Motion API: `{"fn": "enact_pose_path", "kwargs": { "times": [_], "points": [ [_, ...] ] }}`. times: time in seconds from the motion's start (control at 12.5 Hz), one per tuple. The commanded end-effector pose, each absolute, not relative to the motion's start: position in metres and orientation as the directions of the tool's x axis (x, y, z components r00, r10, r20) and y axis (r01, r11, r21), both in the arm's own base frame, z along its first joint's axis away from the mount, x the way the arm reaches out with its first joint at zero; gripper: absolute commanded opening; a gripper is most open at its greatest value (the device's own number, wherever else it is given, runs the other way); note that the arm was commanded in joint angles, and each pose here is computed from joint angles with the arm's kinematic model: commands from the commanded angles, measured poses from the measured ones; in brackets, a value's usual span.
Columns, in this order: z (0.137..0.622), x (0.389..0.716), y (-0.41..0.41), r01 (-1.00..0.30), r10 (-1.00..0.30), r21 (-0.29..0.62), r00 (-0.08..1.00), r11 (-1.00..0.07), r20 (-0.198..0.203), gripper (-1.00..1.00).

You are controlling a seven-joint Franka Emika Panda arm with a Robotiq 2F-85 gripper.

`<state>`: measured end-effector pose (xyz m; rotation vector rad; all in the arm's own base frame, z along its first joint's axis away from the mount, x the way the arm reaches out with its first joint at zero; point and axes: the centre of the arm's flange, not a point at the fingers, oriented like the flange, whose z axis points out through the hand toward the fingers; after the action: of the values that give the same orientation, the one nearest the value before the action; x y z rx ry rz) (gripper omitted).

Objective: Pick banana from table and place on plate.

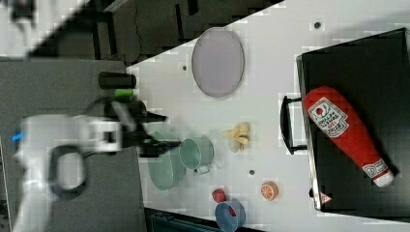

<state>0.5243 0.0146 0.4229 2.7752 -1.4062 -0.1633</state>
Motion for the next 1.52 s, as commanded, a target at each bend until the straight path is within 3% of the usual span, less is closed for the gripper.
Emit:
{"fn": "enact_pose_path", "kwargs": {
  "times": [0.08,0.56,0.96,1.52],
  "points": [
    [0.381,0.526,0.010,-0.801,-0.804,0.074,0.592,-0.594,-0.059,1.00],
    [0.276,0.513,0.024,-0.677,-0.678,0.022,0.735,-0.735,-0.037,1.00],
    [0.211,0.485,0.026,-0.673,-0.674,0.036,0.737,-0.739,-0.058,1.00],
    [0.151,0.477,0.028,-0.618,-0.617,0.001,0.786,-0.786,-0.037,1.00]
  ]
}}
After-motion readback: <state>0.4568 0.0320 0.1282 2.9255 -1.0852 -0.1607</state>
